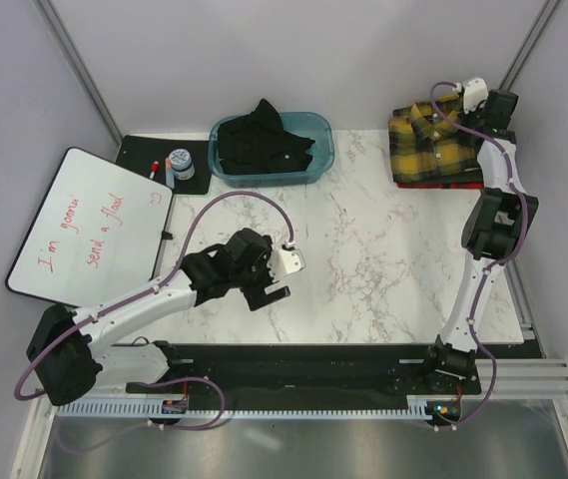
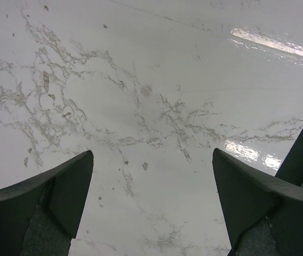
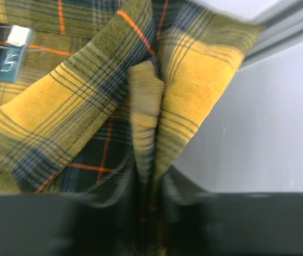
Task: Fold and stack the long sleeve shirts
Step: Neatly place the folded shirt to the corner
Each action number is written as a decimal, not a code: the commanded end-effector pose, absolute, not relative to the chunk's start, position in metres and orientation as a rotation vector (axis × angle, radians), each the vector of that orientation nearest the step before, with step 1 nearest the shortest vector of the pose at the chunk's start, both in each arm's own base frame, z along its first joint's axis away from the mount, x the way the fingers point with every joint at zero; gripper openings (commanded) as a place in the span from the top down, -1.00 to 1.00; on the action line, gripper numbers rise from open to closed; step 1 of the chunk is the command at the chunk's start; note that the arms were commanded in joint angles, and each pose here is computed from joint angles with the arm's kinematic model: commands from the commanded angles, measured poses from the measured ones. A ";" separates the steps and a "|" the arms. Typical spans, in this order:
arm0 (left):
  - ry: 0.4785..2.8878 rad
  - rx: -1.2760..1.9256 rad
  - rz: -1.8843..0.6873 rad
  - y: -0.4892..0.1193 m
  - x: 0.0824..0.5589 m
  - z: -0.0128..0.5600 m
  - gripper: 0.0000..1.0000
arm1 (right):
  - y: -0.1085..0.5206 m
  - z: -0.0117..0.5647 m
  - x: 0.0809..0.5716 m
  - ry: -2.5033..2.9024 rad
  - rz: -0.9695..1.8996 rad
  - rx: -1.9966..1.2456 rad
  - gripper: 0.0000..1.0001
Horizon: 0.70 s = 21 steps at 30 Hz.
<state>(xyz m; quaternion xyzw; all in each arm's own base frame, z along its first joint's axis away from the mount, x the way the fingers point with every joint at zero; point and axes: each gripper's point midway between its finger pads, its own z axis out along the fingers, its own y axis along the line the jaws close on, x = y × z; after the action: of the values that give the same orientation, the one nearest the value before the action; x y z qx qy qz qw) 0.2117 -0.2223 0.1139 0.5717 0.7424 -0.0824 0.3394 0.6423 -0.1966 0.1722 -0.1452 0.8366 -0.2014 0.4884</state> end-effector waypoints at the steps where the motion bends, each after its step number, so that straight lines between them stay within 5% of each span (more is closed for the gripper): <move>1: 1.967 1.422 -0.228 -0.227 0.217 0.128 -0.99 | -0.228 0.182 0.656 1.931 -0.621 -0.356 0.21; 4: 1.991 1.392 -0.238 -0.226 0.217 0.132 -0.99 | -0.245 0.197 0.656 1.884 -0.662 -0.315 -0.35; 10: 2.072 1.293 -0.333 -0.228 0.222 0.145 -0.99 | -0.241 0.263 0.647 1.772 -0.627 -0.260 -0.94; 21: 2.103 1.058 -0.487 -0.225 0.257 0.211 -0.99 | -0.168 0.409 0.576 1.640 -0.254 -0.107 -0.96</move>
<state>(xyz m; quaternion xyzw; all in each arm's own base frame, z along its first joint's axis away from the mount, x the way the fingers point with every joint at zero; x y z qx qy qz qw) 0.2517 -0.2148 0.1758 0.4455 0.8130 -0.1373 0.3489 0.6185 -0.2153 0.3101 -0.0720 0.7657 -0.1977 0.6078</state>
